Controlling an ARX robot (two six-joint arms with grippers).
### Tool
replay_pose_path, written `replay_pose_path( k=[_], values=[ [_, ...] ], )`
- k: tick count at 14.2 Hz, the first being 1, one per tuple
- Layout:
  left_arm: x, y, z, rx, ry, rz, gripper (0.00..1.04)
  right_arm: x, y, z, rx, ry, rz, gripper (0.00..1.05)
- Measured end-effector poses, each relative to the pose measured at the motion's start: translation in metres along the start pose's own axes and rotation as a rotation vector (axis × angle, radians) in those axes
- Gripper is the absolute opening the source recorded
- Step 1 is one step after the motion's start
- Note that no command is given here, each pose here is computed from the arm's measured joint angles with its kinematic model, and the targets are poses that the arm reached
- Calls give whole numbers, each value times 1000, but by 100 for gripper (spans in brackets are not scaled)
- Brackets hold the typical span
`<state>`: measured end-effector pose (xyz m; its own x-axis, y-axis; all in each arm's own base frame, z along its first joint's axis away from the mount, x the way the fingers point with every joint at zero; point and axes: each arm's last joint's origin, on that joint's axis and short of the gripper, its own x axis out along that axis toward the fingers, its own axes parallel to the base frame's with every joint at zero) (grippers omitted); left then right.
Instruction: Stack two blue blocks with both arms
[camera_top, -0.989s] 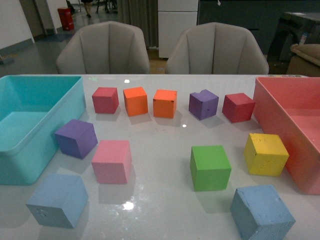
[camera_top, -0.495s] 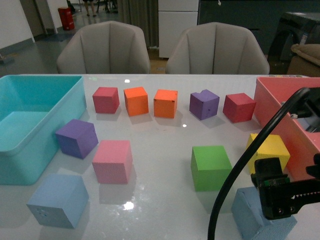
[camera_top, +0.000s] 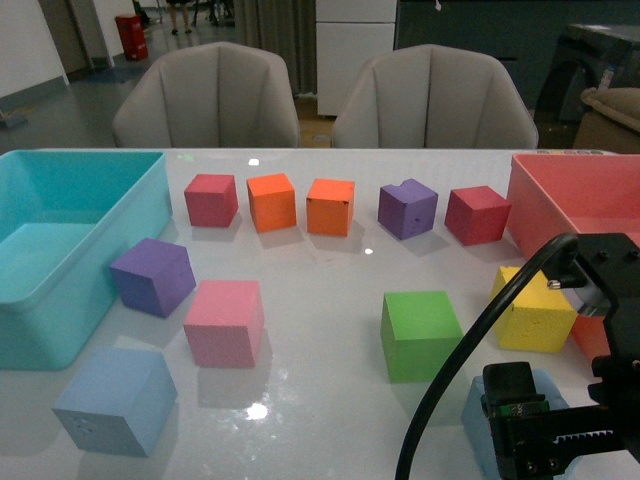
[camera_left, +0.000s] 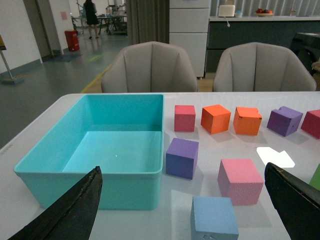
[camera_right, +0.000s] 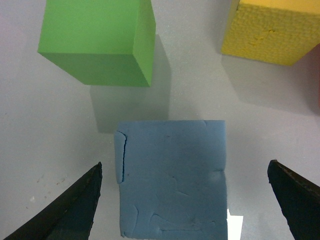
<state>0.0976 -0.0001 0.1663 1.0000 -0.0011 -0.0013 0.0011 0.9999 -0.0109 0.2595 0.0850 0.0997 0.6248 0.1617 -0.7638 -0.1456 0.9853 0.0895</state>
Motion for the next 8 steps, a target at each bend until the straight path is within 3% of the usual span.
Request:
replay_pose_path(
  k=[8],
  values=[
    [0, 0, 0, 0, 0, 0, 98, 21, 8, 2, 5, 35, 14, 98]
  ],
)
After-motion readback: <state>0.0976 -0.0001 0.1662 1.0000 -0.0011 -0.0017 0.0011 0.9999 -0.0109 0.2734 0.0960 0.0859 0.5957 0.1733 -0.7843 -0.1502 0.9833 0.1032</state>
